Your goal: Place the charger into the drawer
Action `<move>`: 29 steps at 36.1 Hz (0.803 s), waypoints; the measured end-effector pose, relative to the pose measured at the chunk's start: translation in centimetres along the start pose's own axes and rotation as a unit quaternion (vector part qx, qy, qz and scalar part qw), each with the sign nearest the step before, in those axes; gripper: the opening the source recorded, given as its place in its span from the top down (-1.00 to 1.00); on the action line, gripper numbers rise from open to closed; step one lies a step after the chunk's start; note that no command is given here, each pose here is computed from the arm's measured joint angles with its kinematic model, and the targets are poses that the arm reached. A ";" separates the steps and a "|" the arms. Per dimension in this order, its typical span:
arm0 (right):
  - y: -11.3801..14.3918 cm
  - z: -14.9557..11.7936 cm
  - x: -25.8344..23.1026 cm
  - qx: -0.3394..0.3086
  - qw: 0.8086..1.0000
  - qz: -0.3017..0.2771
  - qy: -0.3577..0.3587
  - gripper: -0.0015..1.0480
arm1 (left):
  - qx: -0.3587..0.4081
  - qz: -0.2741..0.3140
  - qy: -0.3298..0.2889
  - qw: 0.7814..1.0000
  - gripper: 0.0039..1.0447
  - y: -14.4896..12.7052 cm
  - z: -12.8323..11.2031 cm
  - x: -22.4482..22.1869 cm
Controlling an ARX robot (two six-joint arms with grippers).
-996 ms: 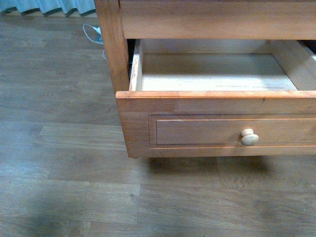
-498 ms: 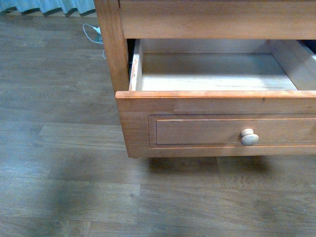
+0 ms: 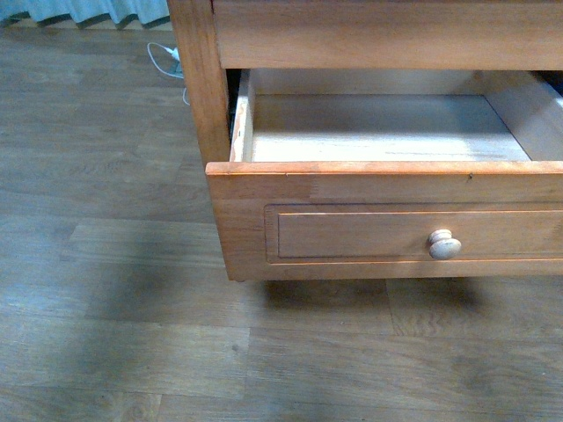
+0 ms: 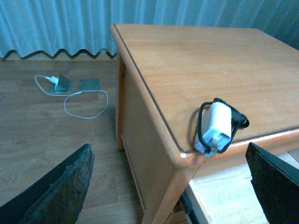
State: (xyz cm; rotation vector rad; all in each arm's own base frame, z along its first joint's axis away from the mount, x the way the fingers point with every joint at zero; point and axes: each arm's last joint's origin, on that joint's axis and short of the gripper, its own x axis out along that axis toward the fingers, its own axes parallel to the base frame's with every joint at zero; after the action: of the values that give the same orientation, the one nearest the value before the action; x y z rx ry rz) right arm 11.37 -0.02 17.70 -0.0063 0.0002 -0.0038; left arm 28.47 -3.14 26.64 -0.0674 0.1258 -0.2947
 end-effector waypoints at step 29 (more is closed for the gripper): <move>0.0 0.0 0.0 0.000 1.000 0.000 0.000 -0.83 | 0.085 -0.111 0.084 0.987 -0.88 -5.0 -1.3 12.2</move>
State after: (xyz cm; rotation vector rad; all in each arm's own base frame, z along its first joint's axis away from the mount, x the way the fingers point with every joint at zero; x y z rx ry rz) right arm 11.37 -0.02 17.70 -0.0063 0.0002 -0.0038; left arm 38.49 -11.54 24.42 0.1149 0.2616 -0.5320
